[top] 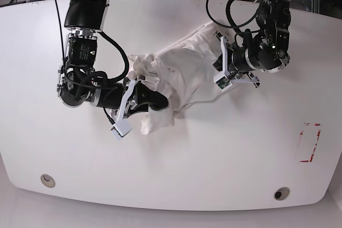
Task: Layout the t-shirt on the table in an organized manner, then fold the t-shirt properly
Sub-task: 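Lift the shirt end with the right gripper and fold it toward the left gripper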
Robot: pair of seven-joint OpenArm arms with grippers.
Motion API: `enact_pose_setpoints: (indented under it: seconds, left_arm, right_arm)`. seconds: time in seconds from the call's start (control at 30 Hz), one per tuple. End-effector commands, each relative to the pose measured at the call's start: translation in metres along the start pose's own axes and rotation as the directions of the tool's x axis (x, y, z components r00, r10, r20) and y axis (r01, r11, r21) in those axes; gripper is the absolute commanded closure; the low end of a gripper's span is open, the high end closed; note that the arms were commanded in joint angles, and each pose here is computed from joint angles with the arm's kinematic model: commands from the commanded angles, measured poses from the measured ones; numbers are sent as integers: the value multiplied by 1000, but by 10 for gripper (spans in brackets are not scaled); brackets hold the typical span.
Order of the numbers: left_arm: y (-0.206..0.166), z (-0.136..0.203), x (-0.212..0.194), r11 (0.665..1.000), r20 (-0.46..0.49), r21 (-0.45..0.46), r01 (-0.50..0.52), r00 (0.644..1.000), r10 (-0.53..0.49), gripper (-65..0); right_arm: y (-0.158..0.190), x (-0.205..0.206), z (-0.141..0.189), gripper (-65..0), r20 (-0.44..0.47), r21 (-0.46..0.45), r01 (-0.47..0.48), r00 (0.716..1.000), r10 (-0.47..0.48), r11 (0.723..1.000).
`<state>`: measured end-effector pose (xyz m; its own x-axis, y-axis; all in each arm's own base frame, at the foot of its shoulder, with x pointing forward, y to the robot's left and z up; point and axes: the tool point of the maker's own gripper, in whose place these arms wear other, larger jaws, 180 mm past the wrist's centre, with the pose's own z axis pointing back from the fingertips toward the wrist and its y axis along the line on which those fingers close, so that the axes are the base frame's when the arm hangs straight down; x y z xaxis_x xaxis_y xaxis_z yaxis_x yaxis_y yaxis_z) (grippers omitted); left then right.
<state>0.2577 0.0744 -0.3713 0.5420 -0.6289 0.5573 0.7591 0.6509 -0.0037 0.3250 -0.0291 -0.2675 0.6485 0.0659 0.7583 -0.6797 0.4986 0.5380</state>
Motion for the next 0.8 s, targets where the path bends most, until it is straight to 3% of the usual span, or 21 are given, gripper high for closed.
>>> enact_pose_setpoints:
  seconds: [0.0, 0.43, 0.77]
  left_arm:
    - [4, 6, -1, 1000, 8, 18, 14, 1000, -14, -11]
    - [-3, -11, -18, 999, -7, -31, -45, 999, 45, -11]
    - [-8, -39, -54, 982, -72, -99, -159, 986, 152, -11]
  right_arm:
    - [5, 20, 5, -35, 54, 10, -39, 998, 38, 999]
    - [4, 19, 6, -33, 53, 10, -38, 998, 37, 999]
    - [5, 19, 5, -33, 56, 15, -32, 998, 31, 999]
